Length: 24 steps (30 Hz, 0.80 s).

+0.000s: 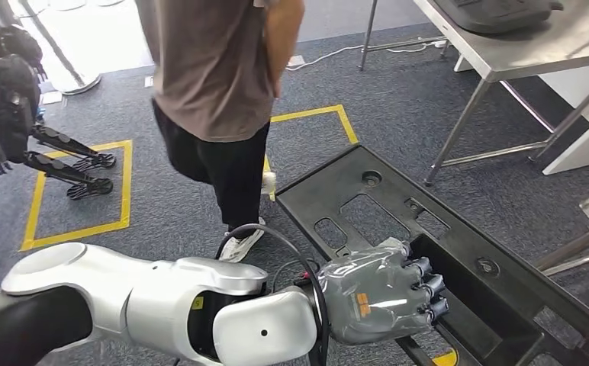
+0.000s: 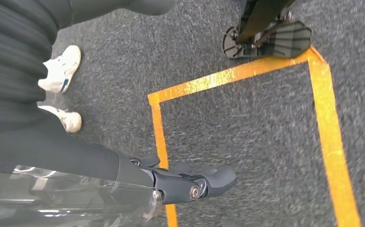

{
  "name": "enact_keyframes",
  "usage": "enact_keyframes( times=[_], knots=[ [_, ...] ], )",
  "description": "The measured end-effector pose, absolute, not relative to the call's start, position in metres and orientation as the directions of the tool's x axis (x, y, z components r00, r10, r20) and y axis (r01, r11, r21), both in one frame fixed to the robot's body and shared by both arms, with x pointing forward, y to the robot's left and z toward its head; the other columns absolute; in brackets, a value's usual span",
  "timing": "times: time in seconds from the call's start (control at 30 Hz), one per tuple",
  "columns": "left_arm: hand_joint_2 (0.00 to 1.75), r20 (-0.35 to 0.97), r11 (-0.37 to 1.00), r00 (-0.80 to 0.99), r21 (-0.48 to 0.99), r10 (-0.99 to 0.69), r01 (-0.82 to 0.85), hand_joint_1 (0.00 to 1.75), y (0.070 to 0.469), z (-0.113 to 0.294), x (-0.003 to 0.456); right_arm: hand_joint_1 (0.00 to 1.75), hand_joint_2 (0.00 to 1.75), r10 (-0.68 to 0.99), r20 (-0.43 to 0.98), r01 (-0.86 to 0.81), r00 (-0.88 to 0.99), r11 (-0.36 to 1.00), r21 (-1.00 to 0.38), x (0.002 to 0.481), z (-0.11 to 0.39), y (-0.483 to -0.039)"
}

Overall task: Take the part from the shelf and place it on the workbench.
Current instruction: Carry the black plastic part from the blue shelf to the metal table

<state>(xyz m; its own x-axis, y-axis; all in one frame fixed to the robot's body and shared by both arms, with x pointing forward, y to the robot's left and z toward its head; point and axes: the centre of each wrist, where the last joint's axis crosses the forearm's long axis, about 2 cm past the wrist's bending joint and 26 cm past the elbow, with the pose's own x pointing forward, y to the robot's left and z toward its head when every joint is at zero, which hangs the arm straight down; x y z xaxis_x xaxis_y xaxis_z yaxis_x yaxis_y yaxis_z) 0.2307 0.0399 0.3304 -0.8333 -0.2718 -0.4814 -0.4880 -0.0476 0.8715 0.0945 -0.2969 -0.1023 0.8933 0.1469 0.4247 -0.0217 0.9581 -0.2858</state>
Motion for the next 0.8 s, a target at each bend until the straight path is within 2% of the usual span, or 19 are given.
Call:
enact_keyframes(
  times=[0.8],
  knots=[
    [1.75,-0.47,-0.025,-0.85,0.878,-0.238,-0.478,1.75,0.0417,0.3351,0.2319,0.0,1.75,0.137,0.433,-0.004,0.891,0.956,-0.294,0.0977,-0.1016,-0.2971]
  ],
)
